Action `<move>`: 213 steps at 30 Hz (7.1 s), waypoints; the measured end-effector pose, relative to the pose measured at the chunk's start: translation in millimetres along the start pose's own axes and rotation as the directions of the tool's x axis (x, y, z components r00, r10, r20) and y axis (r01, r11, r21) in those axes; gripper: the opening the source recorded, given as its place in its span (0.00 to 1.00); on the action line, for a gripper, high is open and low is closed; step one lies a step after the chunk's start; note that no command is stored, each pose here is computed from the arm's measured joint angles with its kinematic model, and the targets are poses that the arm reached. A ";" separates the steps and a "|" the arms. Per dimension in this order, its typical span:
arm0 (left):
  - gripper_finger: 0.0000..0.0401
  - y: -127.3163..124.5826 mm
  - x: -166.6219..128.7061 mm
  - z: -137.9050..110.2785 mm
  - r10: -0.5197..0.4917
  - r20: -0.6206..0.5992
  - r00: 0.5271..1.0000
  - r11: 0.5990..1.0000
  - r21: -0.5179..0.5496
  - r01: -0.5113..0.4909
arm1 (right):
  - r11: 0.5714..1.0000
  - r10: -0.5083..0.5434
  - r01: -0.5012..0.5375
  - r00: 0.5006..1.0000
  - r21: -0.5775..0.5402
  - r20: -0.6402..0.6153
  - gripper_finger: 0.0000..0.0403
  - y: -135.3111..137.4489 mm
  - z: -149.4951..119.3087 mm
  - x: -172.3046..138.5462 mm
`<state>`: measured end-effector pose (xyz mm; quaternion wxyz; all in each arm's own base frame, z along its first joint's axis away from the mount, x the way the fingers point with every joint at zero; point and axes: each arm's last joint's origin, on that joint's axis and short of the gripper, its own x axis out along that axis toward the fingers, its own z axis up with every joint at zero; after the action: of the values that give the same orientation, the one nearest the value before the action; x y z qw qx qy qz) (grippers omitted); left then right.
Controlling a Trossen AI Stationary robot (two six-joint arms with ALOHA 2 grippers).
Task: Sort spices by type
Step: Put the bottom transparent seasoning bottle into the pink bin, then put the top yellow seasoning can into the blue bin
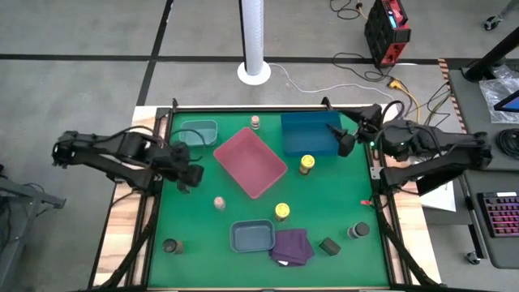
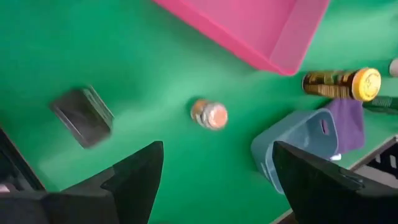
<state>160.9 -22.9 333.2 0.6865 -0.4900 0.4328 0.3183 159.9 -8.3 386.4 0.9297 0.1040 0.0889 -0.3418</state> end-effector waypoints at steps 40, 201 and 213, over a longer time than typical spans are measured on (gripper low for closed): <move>0.71 -4.7 162.6 -31.8 -0.016 -0.061 0.998 0.485 0.872 0.061 | 1.000 -0.004 0.005 1.000 0.030 -0.025 0.88 8.8 -4.5 10.8; 0.57 -42.0 -5.5 95.1 -0.358 0.529 0.770 0.827 0.562 -0.001 | 0.828 -0.237 0.555 0.474 0.079 -0.848 0.87 52.1 -36.6 96.5; 0.57 -39.9 -4.9 93.9 -0.335 0.517 0.788 0.828 0.561 -0.015 | 0.856 -0.087 0.510 0.298 0.082 -0.951 0.87 31.1 -66.5 174.7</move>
<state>219.7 53.5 367.1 0.9208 -0.1893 0.2214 0.2593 305.1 -76.1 285.2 0.5935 0.4317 0.5466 -0.4033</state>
